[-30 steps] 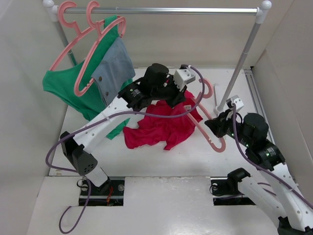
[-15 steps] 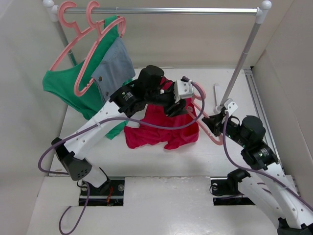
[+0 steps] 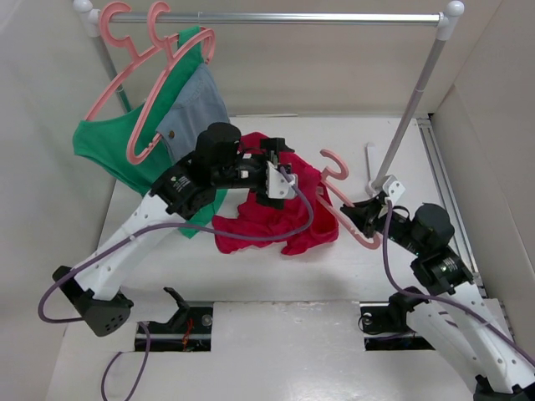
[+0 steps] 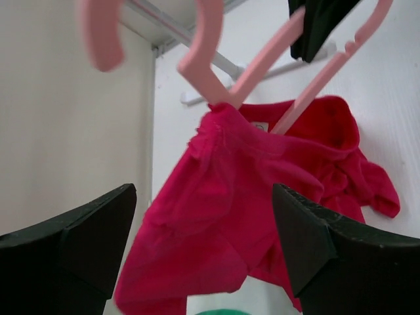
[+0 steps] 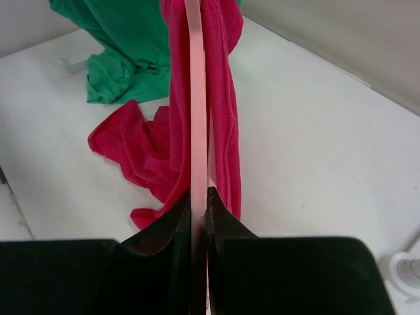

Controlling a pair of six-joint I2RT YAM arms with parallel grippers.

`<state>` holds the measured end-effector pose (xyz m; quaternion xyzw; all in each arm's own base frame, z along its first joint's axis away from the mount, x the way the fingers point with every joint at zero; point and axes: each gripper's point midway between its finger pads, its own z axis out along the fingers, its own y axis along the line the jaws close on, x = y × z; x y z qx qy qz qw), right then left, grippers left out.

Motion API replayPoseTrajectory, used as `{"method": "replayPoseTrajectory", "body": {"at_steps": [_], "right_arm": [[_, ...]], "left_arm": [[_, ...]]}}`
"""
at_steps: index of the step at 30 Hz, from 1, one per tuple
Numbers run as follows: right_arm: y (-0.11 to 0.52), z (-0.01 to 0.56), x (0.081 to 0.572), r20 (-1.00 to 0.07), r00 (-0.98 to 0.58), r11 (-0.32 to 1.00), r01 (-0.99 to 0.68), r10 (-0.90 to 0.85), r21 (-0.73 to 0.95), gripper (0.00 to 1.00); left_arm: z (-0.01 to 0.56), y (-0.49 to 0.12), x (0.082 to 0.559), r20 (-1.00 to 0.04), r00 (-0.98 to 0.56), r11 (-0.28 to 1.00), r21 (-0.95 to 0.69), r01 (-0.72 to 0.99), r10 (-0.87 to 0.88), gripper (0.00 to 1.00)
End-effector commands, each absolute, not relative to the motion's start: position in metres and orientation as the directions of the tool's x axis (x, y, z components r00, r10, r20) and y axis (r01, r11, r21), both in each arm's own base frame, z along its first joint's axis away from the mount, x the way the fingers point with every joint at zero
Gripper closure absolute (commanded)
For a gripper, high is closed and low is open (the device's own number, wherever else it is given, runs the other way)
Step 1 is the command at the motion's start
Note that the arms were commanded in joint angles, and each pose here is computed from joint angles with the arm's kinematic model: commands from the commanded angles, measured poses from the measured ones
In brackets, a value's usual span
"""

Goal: Place the t-shirt on the hanger
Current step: Place tshirt on hanger

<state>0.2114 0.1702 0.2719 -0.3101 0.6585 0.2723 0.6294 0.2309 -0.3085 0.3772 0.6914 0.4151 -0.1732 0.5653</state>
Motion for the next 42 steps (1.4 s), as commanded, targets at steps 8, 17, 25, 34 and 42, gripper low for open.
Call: {"method": "replayPoseTrajectory", "body": {"at_steps": [8,17,25,34,42], "right_arm": [[0.186,0.332,0.199,-0.987,0.160,0.564,-0.816,0.009,-0.127,1.00],[0.186,0.335,0.202,-0.985,0.170,0.572,-0.809,0.003,-0.138,1.00],[0.175,0.310,0.233,-0.997,0.056,0.676,-0.733,-0.052,-0.076,0.78],[0.153,0.348,0.248,-0.996,0.050,0.782,-0.617,-0.070,-0.086,0.00],[0.091,0.342,0.251,-0.989,-0.134,0.956,-0.275,0.065,0.100,0.04]], "left_arm": [[0.317,-0.340,0.262,-0.670,0.624,-0.183,0.609,0.772,0.401,0.17],[0.300,-0.337,0.260,-0.701,0.558,-0.183,0.539,0.822,0.444,1.00],[0.310,-0.322,0.258,-0.791,0.439,-0.064,0.458,0.887,0.427,1.00],[0.294,-0.296,0.281,-0.873,0.191,0.165,0.291,0.942,0.448,1.00],[0.289,-0.280,0.309,-0.900,0.008,0.429,0.215,0.877,0.435,1.00]]}}
